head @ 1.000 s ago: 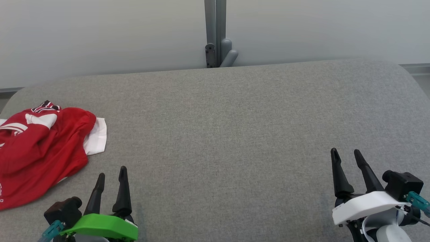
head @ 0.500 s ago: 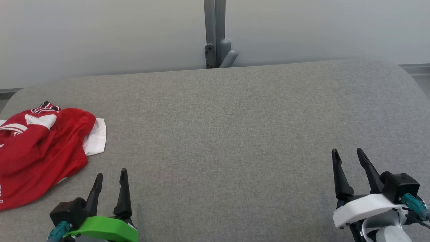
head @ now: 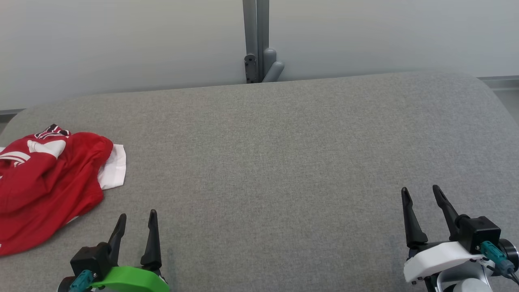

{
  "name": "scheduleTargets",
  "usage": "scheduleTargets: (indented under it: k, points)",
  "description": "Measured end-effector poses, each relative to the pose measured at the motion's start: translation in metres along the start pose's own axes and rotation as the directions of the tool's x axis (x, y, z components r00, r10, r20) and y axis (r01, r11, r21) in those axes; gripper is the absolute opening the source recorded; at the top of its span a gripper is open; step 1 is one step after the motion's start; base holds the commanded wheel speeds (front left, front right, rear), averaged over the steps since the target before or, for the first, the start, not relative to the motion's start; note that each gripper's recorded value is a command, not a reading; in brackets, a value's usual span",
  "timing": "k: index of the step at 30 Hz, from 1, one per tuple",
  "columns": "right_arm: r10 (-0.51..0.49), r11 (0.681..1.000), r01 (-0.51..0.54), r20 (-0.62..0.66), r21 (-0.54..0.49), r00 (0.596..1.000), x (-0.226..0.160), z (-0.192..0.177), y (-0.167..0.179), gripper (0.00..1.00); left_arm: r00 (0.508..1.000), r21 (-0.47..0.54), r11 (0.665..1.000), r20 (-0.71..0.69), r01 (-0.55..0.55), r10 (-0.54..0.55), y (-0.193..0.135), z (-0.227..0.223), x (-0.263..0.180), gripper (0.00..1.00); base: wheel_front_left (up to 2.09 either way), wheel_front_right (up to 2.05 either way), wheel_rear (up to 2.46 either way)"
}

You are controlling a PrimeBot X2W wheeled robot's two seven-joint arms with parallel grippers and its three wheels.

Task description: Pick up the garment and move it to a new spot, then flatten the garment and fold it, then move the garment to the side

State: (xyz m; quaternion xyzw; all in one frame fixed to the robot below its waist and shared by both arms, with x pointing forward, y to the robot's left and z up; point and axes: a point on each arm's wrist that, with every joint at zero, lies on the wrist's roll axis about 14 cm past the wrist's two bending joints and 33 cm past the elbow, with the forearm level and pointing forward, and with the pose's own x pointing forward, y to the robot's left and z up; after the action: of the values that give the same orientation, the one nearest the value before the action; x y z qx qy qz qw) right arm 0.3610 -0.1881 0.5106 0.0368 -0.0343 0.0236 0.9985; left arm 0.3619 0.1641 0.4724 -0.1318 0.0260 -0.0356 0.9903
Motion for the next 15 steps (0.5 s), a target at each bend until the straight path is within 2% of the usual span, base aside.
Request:
scheduleTargets:
  k: [15]
  points:
    - [0.012, 0.996, -0.012, -0.004, -0.084, 1.0, -0.0016, -0.0042, 0.0008, 1.0, 1.0, 0.098, 0.995, -0.002, 0.026, -0.026, -0.0038, -0.0033, -0.0006, 1.0, 0.0, 0.0, 0.0]
